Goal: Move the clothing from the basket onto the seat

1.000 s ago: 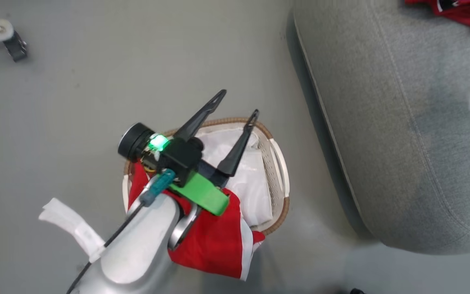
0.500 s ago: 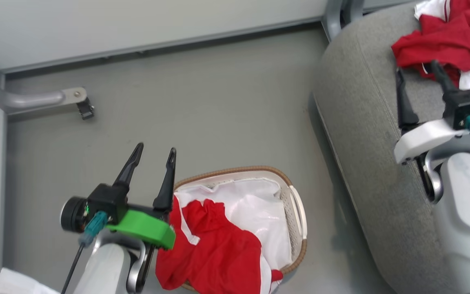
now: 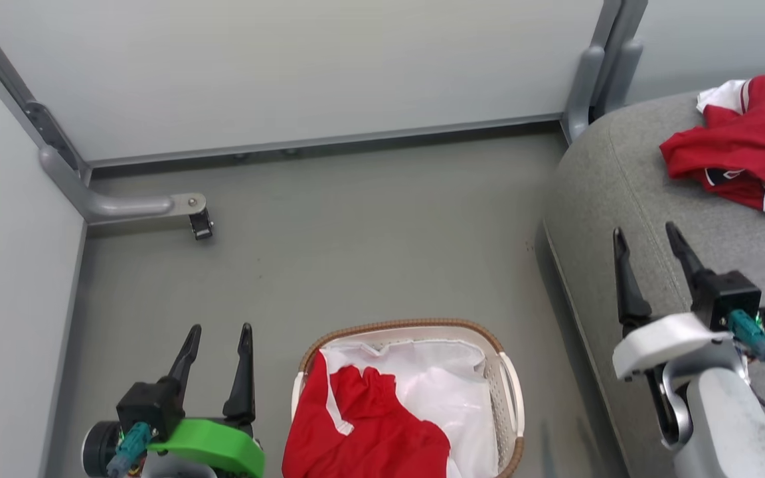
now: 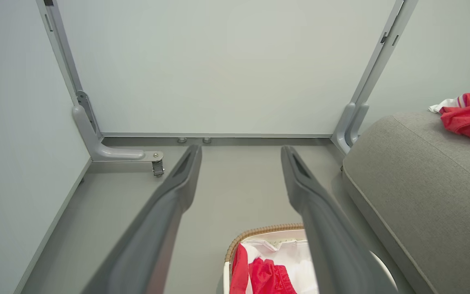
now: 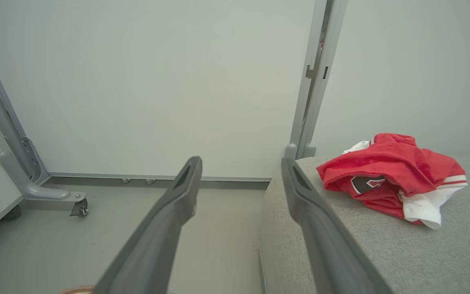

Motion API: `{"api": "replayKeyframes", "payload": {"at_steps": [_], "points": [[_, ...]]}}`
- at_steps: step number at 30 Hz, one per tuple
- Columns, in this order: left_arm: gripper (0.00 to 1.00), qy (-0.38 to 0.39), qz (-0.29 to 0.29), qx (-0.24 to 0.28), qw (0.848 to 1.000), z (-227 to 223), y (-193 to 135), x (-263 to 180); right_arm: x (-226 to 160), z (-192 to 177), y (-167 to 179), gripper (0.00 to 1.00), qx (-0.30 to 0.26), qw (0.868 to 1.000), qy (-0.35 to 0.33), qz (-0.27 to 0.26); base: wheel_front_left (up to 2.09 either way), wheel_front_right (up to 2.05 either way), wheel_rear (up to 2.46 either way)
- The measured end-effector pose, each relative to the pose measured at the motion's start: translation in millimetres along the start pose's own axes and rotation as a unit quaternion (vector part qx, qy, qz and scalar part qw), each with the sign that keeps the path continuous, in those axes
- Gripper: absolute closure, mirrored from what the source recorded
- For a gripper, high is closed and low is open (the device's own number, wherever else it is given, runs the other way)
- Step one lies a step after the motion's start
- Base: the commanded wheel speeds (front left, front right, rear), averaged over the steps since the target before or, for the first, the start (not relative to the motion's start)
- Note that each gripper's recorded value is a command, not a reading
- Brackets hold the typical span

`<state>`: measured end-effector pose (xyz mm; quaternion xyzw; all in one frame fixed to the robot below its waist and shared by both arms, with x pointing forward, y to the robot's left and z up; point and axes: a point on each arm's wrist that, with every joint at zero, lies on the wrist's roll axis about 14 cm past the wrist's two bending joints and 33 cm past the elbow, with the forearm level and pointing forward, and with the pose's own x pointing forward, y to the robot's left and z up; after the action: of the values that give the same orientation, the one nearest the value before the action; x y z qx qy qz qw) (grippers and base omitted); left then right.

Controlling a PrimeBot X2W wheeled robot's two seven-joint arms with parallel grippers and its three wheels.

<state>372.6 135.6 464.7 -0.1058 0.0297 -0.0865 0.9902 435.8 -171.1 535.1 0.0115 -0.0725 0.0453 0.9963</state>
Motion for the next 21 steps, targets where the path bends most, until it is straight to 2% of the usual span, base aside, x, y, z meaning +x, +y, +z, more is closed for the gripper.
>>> {"api": "replayKeyframes", "payload": {"at_steps": [10, 21], "points": [[0.00, -0.006, 0.022, -0.005, 1.000, 1, 8, -23, -40, -12, 9, 0.00, 0.044, 0.999, 0.019, 0.001, 0.00, 0.00, 0.00], [0.00, -0.008, 0.031, -0.003, 0.999, 2, 12, -29, -46, -17, 30, 0.00, 0.045, 0.998, 0.029, 0.032, 0.00, 0.00, 0.00]]}}
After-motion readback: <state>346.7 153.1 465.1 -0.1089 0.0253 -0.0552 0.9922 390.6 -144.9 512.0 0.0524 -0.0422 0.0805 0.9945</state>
